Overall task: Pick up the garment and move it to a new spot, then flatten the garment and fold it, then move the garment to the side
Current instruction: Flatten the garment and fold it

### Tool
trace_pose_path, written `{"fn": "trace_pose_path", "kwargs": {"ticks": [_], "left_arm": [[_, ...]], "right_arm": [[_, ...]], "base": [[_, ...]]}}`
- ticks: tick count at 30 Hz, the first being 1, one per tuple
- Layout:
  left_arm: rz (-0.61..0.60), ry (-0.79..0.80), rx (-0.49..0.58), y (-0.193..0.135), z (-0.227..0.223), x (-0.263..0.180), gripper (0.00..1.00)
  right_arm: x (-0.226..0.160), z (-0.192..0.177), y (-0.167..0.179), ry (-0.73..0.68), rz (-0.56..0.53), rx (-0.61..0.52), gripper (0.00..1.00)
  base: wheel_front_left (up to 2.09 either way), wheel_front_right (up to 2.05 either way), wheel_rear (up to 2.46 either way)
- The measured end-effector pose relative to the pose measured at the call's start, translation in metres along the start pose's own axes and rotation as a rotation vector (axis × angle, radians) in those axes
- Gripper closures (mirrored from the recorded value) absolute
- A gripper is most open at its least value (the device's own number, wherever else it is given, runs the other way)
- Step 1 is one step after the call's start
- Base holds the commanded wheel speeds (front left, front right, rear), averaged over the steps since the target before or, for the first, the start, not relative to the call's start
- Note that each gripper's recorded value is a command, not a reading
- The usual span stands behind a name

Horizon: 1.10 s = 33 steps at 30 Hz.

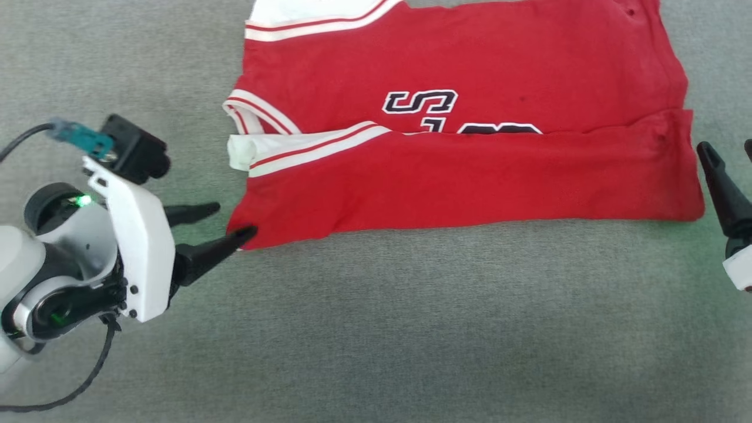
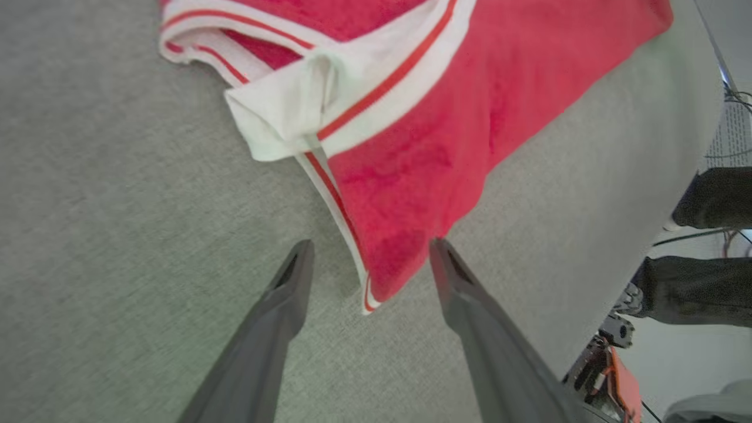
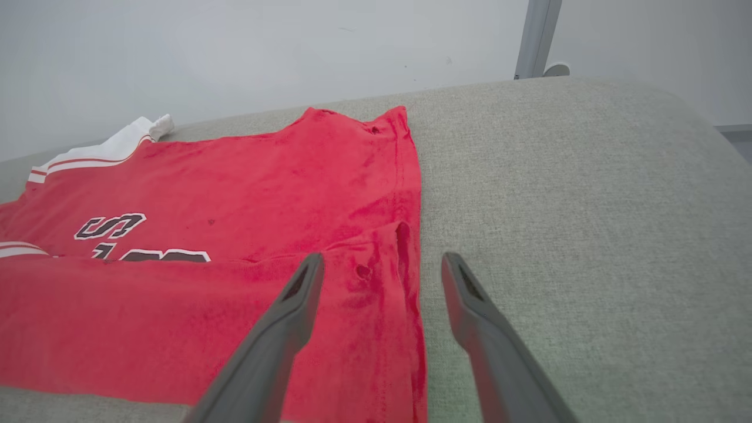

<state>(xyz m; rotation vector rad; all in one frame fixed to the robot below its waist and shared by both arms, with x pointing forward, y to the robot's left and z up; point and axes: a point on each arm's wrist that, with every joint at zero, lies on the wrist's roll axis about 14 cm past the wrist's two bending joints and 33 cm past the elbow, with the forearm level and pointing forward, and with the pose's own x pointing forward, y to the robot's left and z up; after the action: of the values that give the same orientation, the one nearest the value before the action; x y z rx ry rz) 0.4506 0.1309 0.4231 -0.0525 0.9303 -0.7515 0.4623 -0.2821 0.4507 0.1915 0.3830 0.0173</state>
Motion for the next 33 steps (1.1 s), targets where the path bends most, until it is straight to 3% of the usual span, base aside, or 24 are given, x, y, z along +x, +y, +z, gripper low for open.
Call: {"fn": "trace_pose_path", "kwargs": {"ticks": [10,11,12,14,15,20,28,33], "left_arm": [[0.001,0.249,-0.084,0.020,-0.031,0.040,0.00],[-0.010,0.261,-0.109,0.020,-0.032,0.044,0.04],[-0.023,0.274,-0.113,0.019,-0.032,0.047,0.34],[-0.043,0.291,-0.128,0.020,-0.033,0.052,0.82],[-0.055,0.296,-0.138,0.019,-0.033,0.054,1.00],[-0.089,0.302,-0.132,0.018,-0.031,0.062,1.00],[-0.111,0.276,-0.107,0.016,-0.026,0.068,1.00],[-0.133,0.256,-0.094,0.013,-0.024,0.073,1.00]], "right_arm": [[-0.013,-0.008,-0.020,0.014,-0.064,0.012,0.00],[-0.014,-0.009,-0.023,0.017,-0.071,0.012,0.00],[-0.015,-0.010,-0.024,0.019,-0.077,0.012,0.00],[-0.017,-0.012,-0.028,0.024,-0.086,0.009,0.00],[-0.017,-0.012,-0.030,0.026,-0.090,0.006,0.00],[-0.018,-0.019,-0.031,0.098,-0.084,-0.055,0.00],[-0.023,-0.062,-0.019,0.476,0.016,-0.187,0.00],[-0.003,-0.055,-0.013,0.534,0.046,-0.247,0.00]], "base": [[0.00,0.00,0.00],[0.00,0.00,0.00],[0.00,0.00,0.00],[0.00,0.00,0.00],[0.00,0.00,0.00],[0.00,0.00,0.00],[0.00,0.00,0.00],[0.00,0.00,0.00]]}}
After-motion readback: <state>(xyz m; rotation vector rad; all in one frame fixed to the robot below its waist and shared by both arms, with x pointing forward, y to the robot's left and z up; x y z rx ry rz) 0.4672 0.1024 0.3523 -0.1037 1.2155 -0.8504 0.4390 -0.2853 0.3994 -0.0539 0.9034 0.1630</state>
